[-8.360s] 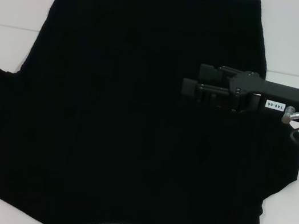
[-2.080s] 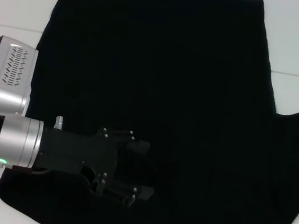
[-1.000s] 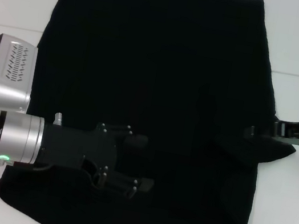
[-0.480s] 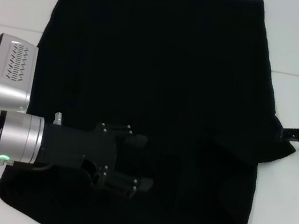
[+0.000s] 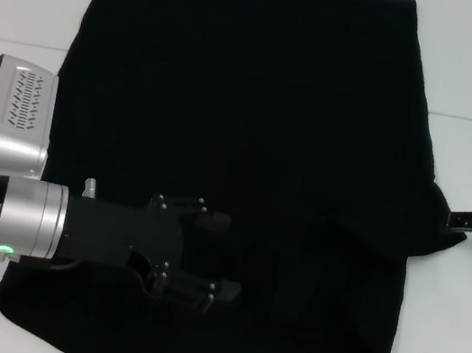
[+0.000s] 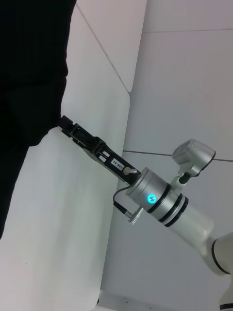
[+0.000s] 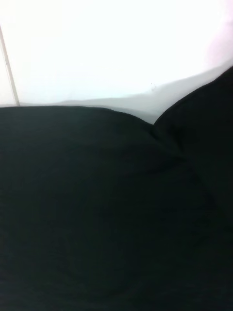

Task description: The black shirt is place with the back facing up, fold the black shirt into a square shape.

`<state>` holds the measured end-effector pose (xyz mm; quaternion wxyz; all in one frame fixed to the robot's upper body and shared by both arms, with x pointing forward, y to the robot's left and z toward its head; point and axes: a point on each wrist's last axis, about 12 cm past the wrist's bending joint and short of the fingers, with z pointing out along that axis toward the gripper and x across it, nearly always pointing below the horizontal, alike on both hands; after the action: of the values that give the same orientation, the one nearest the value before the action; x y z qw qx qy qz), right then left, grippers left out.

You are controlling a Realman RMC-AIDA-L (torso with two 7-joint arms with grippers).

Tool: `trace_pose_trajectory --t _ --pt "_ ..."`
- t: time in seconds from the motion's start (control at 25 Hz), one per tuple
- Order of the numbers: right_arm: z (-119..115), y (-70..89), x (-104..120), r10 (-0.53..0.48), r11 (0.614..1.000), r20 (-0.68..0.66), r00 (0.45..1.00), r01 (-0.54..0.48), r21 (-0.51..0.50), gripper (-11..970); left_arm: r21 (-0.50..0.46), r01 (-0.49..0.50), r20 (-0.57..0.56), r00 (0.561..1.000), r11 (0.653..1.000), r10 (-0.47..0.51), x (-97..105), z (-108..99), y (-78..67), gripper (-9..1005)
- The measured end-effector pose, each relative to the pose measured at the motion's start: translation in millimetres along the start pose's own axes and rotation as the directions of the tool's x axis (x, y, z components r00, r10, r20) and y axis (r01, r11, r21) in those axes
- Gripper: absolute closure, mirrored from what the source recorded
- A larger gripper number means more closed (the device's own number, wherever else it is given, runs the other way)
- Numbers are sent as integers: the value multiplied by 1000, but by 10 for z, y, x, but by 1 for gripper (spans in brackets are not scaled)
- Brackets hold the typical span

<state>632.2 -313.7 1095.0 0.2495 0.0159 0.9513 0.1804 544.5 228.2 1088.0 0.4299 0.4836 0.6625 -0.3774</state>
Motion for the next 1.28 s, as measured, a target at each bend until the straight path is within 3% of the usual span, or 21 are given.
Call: trace_pose_trajectory --t 0.24,0.68,1.28 --pt "11 -2 -9 0 1000 9 1000 0 6 176 0 0 0 1000 1000 0 0 0 0 63" --pt "16 -8 -5 -10 1000 8 1000 10 12 545 -1 7 0 1000 1000 -7 -2 -1 2 64" --pt "31 -2 -24 -22 999 13 1000 22 34 535 -5 4 -3 1000 1000 -4 -13 -3 20 63"
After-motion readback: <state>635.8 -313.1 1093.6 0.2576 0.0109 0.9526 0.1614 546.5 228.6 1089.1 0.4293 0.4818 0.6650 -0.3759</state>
